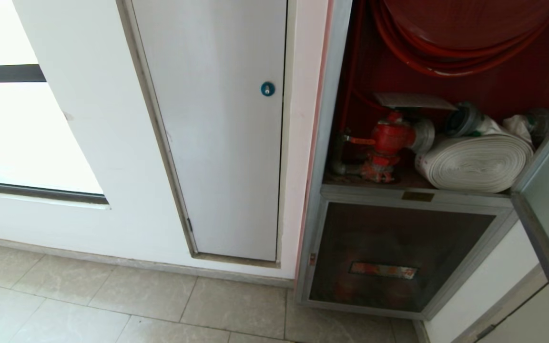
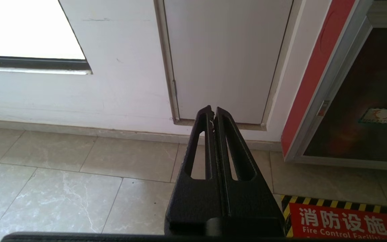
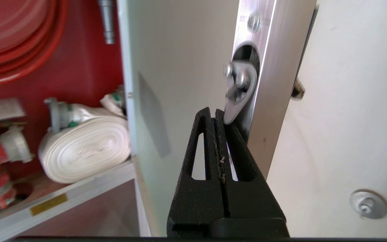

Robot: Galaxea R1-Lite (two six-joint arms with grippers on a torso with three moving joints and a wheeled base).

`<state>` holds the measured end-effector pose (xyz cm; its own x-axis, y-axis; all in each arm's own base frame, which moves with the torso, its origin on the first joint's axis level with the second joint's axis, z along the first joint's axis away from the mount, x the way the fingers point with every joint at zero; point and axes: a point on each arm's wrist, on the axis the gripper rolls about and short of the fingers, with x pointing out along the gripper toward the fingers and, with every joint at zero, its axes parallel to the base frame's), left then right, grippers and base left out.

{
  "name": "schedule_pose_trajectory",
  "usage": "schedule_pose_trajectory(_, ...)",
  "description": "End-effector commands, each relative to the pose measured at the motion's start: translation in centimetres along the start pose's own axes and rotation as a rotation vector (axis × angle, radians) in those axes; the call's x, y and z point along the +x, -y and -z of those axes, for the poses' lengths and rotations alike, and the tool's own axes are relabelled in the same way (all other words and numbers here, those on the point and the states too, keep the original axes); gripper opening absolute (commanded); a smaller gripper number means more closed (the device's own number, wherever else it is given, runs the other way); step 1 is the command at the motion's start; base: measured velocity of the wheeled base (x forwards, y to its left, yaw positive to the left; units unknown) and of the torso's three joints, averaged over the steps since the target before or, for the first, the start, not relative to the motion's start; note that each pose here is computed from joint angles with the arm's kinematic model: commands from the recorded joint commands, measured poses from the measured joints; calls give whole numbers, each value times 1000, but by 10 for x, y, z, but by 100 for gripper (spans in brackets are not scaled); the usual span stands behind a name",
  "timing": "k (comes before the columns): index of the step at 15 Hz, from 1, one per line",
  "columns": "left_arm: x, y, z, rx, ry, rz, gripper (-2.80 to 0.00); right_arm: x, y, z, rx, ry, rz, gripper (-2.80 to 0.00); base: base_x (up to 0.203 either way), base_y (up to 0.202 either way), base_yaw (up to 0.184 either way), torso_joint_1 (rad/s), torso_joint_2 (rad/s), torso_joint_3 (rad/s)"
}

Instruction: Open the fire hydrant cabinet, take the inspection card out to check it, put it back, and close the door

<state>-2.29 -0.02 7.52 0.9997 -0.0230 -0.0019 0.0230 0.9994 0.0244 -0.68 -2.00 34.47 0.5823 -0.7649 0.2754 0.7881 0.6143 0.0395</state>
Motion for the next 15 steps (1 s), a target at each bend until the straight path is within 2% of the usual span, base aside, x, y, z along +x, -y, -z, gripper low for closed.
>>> schedule_pose_trajectory(1,0,0,0,0,-1,0,-280,5,-6,-4,-22,-8,32,-280,0,0,0,0,0,0)
schedule_pose_trajectory(12,0,0,0,0,-1,0,-280,18,-20,-1,-134,-40,241,-280,0,0,0,0,0,0)
schedule_pose_trajectory(15,0,0,0,0,-1,0,-280,25,-26,-1,-151,-51,256,-280,0,0,0,0,0,0)
